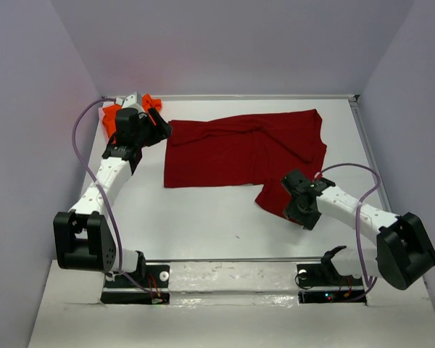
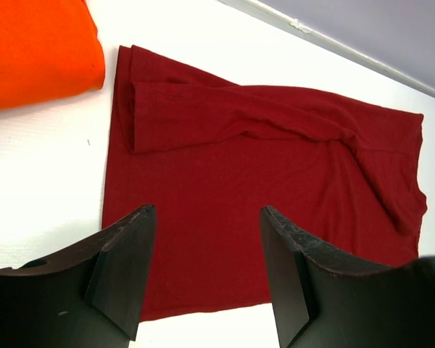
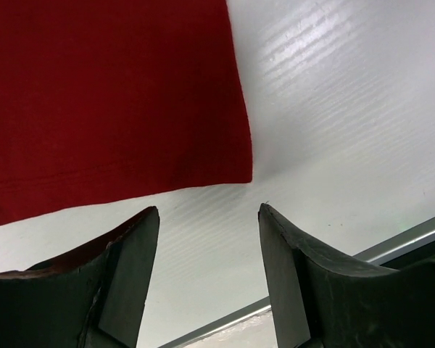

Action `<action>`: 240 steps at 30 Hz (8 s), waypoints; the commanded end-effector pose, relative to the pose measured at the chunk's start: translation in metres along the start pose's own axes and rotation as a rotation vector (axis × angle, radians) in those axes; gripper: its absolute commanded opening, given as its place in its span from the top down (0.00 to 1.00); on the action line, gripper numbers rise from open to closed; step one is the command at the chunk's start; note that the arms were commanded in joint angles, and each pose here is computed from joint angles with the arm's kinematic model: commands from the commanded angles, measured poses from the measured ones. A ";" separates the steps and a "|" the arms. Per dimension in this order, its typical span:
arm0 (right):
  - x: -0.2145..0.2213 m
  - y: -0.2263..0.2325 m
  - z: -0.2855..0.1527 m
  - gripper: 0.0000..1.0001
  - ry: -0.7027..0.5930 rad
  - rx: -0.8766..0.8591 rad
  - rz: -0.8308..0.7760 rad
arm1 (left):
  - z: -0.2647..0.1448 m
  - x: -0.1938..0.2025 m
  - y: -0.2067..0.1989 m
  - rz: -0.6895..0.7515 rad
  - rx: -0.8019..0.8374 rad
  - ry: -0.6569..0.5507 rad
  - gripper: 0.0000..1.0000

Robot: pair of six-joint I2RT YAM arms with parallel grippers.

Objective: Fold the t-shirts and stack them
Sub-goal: Grap the side of the flattened tshirt closest away from the robot with both arms, then fold the other side of the tshirt into a rectangle

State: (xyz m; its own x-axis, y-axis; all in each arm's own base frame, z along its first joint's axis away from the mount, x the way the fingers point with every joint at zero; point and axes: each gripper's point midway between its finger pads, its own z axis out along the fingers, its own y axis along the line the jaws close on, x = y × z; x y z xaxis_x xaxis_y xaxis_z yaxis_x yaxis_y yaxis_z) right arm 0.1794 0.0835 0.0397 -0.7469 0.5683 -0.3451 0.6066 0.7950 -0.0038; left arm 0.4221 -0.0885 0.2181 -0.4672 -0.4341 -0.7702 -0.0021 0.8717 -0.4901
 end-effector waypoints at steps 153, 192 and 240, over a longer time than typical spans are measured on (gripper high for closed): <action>-0.223 0.093 -0.085 1.00 -0.779 0.083 -0.190 | -0.002 0.100 0.063 -0.083 -0.326 0.134 1.00; -0.352 0.123 -0.093 1.00 -0.893 0.191 -0.097 | 0.067 0.007 0.056 -0.072 -0.254 0.109 1.00; -0.426 0.178 0.043 0.68 -0.845 0.249 -0.197 | 0.193 -0.020 0.090 -0.097 -0.256 0.095 0.73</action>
State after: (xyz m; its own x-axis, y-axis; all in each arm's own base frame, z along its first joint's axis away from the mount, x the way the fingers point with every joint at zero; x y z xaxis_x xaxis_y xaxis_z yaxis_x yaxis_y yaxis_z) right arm 0.5962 -0.0289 0.1192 -0.5422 -0.0084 -0.8402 0.5928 0.7048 -0.3896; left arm 0.5775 -0.0540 0.0740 -0.6068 -0.5094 -0.6102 -0.3066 0.8583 -0.4116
